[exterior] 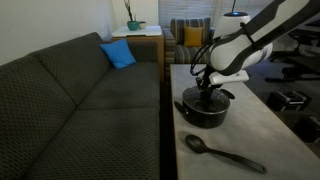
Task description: Uncover the pot and cover it again
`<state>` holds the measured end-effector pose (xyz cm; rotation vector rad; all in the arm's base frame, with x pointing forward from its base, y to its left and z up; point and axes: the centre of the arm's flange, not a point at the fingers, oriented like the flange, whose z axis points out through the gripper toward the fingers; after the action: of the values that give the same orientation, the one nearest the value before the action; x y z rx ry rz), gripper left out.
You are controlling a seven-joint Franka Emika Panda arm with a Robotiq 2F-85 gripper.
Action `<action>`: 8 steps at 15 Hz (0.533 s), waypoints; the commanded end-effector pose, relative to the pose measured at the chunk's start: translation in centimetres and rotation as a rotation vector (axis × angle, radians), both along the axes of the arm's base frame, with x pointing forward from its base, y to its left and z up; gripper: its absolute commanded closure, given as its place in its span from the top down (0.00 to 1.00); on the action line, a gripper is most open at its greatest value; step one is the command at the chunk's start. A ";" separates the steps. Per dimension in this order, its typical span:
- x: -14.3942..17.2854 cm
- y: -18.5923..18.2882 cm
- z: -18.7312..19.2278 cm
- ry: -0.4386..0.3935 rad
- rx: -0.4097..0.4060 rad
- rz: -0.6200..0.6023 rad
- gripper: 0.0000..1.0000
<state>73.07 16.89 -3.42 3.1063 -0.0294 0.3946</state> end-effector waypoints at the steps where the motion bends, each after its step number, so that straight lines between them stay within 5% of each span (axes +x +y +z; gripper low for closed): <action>1: 1.1 0.1 -0.7 0.017 -0.012 0.006 0.14; 8: 0.2 0.3 -0.6 0.079 -0.040 0.021 0.14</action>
<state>73.06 16.95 -3.39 3.1012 -0.0252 0.3781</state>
